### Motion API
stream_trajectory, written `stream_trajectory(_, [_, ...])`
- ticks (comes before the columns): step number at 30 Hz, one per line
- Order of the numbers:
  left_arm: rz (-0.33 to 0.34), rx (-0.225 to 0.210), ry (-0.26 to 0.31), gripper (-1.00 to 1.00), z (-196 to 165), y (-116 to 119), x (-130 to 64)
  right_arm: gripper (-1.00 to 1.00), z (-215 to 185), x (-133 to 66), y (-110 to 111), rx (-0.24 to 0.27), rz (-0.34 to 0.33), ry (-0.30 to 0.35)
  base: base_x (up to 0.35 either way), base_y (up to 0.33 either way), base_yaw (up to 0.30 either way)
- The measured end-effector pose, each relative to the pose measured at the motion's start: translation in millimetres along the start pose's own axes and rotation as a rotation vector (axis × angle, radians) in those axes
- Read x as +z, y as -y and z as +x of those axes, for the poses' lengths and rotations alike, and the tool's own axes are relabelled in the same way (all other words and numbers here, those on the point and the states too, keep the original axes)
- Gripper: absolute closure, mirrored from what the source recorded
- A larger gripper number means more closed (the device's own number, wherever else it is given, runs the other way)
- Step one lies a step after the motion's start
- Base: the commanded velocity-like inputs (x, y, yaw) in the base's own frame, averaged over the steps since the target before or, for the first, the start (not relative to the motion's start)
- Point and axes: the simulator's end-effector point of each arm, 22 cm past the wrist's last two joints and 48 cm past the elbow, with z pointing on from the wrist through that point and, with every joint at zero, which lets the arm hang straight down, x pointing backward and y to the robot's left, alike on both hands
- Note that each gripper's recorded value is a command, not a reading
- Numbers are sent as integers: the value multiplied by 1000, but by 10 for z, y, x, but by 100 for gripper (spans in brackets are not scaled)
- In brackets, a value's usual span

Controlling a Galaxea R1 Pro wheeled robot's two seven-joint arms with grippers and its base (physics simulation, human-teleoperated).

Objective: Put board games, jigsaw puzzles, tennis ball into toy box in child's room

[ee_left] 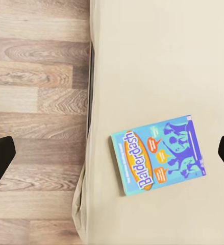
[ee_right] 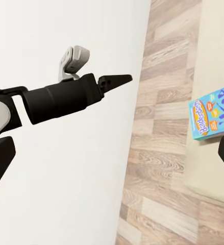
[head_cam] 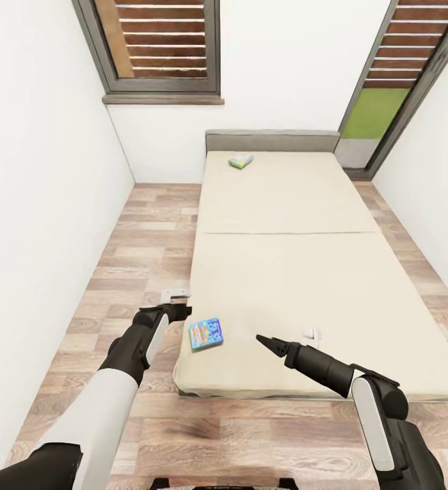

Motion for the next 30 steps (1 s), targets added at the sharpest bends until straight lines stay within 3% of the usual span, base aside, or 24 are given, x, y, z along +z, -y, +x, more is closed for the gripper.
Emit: stream_trajectory(30, [-3, -3, -41, -100, 240, -28, 196, -100, 182, 107, 180, 32, 20, -29, 0, 0, 0])
